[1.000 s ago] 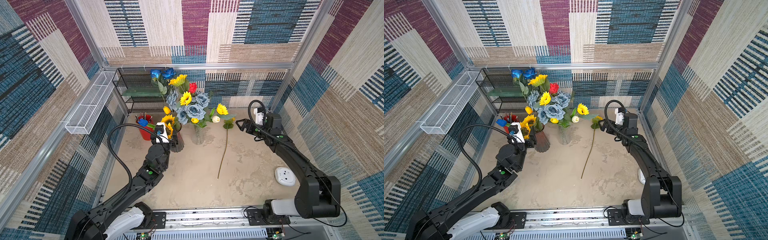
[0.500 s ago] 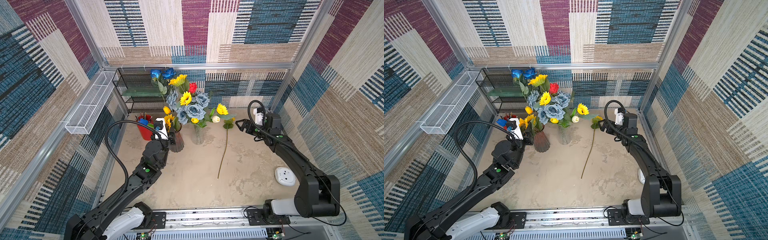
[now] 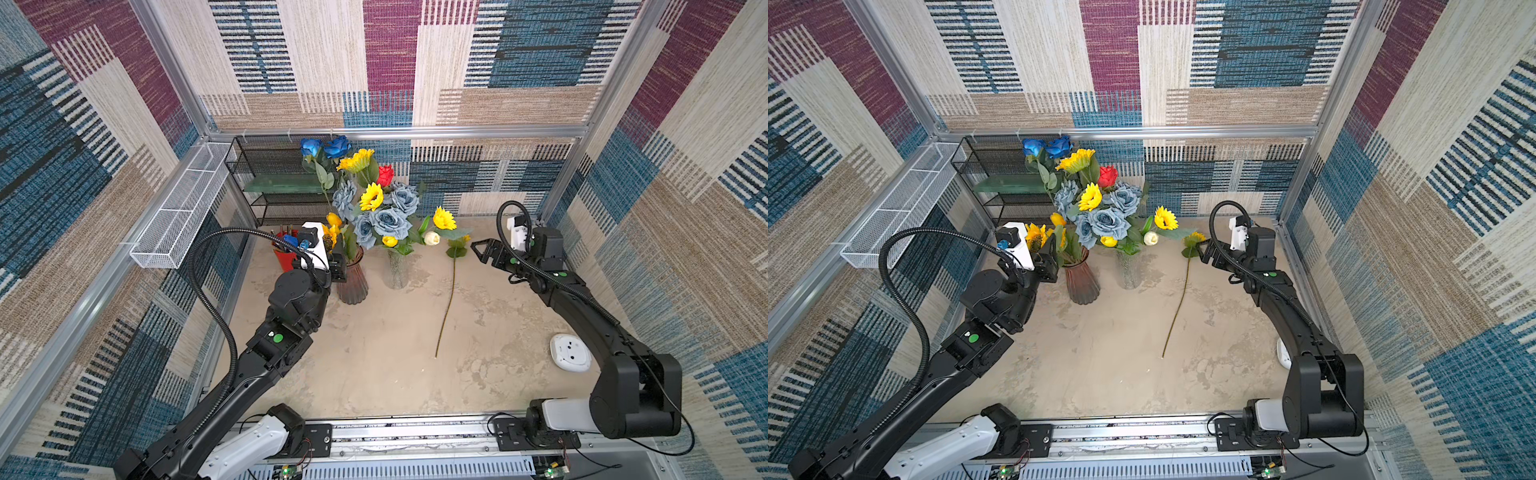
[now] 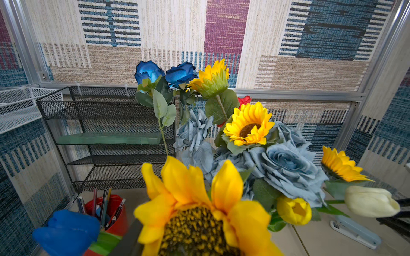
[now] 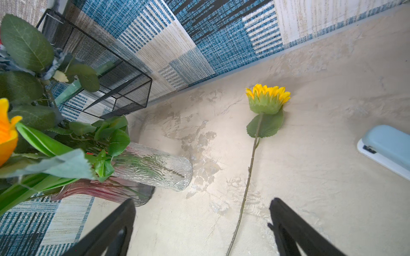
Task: Pick out yellow flowers from the vase
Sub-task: Pick up the flower from the vase.
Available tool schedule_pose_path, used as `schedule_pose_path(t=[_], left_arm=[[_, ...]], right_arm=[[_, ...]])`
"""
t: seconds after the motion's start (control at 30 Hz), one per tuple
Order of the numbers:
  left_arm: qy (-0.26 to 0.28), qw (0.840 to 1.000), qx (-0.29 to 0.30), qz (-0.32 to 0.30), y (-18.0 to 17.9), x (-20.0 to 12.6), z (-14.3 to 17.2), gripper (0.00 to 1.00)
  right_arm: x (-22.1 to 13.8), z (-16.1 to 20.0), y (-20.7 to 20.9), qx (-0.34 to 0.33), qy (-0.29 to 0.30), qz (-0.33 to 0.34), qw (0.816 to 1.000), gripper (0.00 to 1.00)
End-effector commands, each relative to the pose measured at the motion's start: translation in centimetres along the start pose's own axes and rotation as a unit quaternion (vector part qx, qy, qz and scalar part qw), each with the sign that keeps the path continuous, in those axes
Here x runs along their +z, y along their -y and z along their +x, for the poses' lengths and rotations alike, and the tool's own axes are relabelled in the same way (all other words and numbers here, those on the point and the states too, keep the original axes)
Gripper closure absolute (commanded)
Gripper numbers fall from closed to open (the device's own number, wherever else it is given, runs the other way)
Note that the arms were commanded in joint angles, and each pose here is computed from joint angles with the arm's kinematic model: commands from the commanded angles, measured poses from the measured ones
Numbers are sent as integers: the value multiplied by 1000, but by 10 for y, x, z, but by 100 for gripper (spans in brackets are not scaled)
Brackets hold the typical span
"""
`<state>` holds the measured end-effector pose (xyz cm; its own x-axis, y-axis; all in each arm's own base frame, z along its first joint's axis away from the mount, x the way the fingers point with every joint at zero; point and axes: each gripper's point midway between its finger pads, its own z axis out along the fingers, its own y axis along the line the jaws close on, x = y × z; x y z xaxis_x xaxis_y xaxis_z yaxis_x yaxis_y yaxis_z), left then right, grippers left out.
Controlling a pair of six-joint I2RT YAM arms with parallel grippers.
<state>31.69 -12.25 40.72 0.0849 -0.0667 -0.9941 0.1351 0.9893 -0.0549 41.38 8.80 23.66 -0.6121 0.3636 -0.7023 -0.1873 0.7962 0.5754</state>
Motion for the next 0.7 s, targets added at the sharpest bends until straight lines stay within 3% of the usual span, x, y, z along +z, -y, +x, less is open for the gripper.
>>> schedule_pose_path(t=[0.0, 0.3, 0.67], left_arm=[[-1, 1000, 26, 7, 0, -5, -9, 50], [-5, 999, 39, 18, 7, 1, -16, 48], [10, 997, 56, 60, 16, -11, -72, 48]], right_arm=[[-3, -13, -7, -14, 22, -10, 1000, 4], [-3, -12, -10, -11, 23, -15, 1000, 4], [-19, -25, -17, -26, 54, -9, 998, 4]])
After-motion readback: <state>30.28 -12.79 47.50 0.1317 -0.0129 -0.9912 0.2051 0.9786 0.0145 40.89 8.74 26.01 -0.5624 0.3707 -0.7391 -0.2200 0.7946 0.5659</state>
